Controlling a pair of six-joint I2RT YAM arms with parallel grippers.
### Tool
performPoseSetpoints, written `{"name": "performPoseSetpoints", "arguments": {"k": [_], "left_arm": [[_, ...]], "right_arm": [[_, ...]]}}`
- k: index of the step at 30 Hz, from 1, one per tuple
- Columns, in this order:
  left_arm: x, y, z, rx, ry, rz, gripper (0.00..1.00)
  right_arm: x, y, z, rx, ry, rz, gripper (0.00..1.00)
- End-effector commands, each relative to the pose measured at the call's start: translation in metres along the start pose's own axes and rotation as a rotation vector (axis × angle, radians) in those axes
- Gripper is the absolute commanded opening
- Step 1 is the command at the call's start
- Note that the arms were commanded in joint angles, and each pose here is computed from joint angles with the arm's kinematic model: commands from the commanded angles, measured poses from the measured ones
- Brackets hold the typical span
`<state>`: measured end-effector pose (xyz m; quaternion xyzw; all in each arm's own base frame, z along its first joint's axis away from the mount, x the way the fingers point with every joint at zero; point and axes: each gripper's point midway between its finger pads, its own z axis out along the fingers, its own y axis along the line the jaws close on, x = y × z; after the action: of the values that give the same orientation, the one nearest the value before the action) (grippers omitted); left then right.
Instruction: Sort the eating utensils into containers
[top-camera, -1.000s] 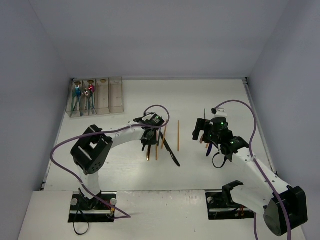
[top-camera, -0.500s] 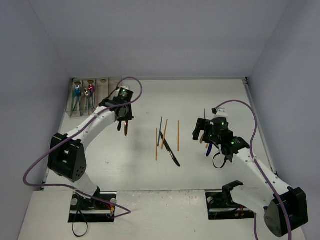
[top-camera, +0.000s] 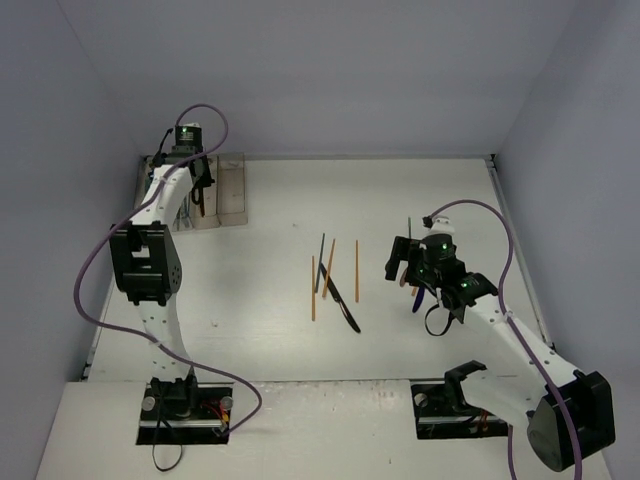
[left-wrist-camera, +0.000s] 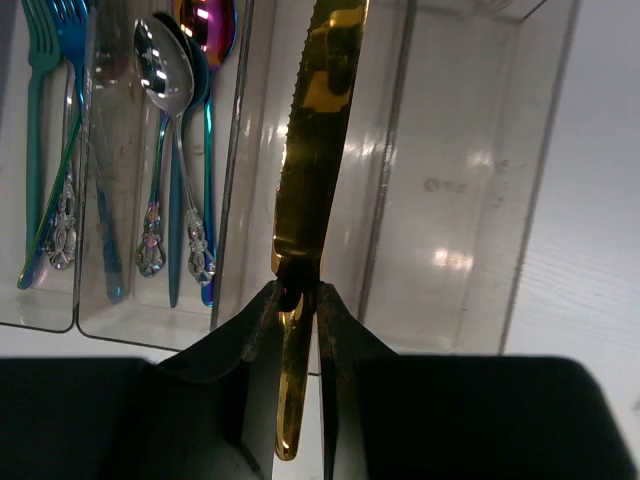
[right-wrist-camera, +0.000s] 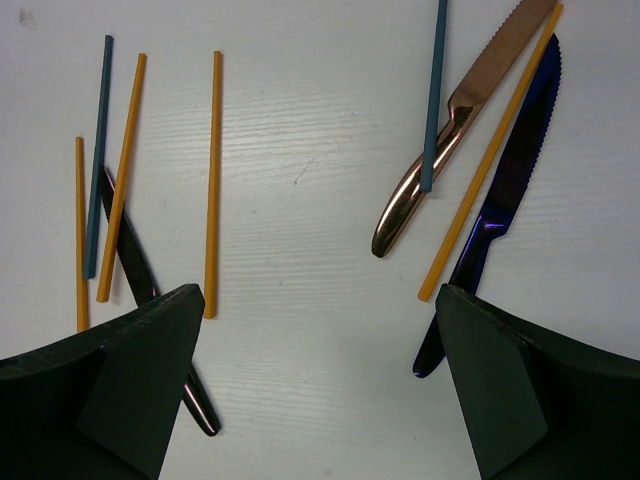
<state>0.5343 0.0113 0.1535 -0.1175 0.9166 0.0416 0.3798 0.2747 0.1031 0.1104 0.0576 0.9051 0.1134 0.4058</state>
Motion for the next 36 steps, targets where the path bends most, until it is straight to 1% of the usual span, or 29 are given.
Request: {"name": "performPoseSetpoints", "arguments": {"k": [1, 2, 4, 5, 9, 13, 14, 15, 18, 20, 25, 28, 30, 33, 35, 36], "left_arm": [[-0.049, -0.004, 0.01, 0.041, -0.105, 0.043, 0.0], [-0.046, 0.011, 0.024, 0.019, -0.088, 0.027, 0.0], [-0.056, 0.015, 0.031, 0.026, -0.105, 0.023, 0.0], [-0.054, 0.016, 0.037, 0.024, -0.1, 0.033, 0.0], [-0.065, 0.014, 0.046, 0.035, -0.137, 0.05, 0.0], [-0.06, 0.009, 0.058, 0.06, -0.122, 0.054, 0.0], [-0.059, 0.009, 0.059, 0.061, -0.119, 0.05, 0.02], [-0.056, 0.008, 0.061, 0.063, -0.113, 0.044, 0.05], [-0.052, 0.008, 0.061, 0.065, -0.114, 0.028, 0.23], [-0.052, 0.007, 0.059, 0.067, -0.127, 0.015, 0.32], [-0.065, 0.006, 0.038, 0.078, -0.177, -0.003, 0.52], [-0.079, -0.001, 0.014, 0.116, -0.218, -0.014, 0.58], [-0.089, -0.007, -0.008, 0.134, -0.252, -0.013, 0.61], [-0.101, -0.014, -0.051, 0.157, -0.307, -0.017, 0.61], [-0.098, -0.036, -0.077, 0.202, -0.325, -0.004, 0.61], [-0.096, -0.038, -0.094, 0.213, -0.337, -0.003, 0.61]], "right_arm": [[-0.008, 0.002, 0.005, 0.008, -0.023, 0.01, 1.0], [-0.007, 0.002, 0.005, 0.008, -0.017, 0.01, 1.0], [-0.006, 0.002, 0.006, 0.006, -0.012, 0.01, 1.0], [-0.006, 0.002, 0.006, 0.006, -0.011, 0.009, 1.0], [-0.005, -0.001, 0.008, 0.02, -0.009, 0.014, 1.0], [-0.006, -0.004, 0.011, 0.05, -0.007, 0.02, 1.0], [-0.007, -0.006, 0.012, 0.06, -0.013, 0.023, 1.0], [-0.009, -0.008, 0.012, 0.076, -0.02, 0.03, 1.0], [-0.014, -0.013, 0.013, 0.119, -0.04, 0.051, 1.0], [-0.017, -0.019, 0.014, 0.151, -0.052, 0.065, 1.0], [-0.014, -0.03, 0.017, 0.216, -0.051, 0.092, 0.99], [-0.012, -0.039, 0.018, 0.259, -0.049, 0.109, 0.99], [-0.01, -0.045, 0.019, 0.282, -0.04, 0.131, 0.96], [-0.01, -0.059, 0.02, 0.325, -0.033, 0.176, 0.91], [-0.011, -0.064, 0.021, 0.338, -0.026, 0.199, 0.84], [-0.01, -0.071, 0.022, 0.356, -0.018, 0.214, 0.83]]}}
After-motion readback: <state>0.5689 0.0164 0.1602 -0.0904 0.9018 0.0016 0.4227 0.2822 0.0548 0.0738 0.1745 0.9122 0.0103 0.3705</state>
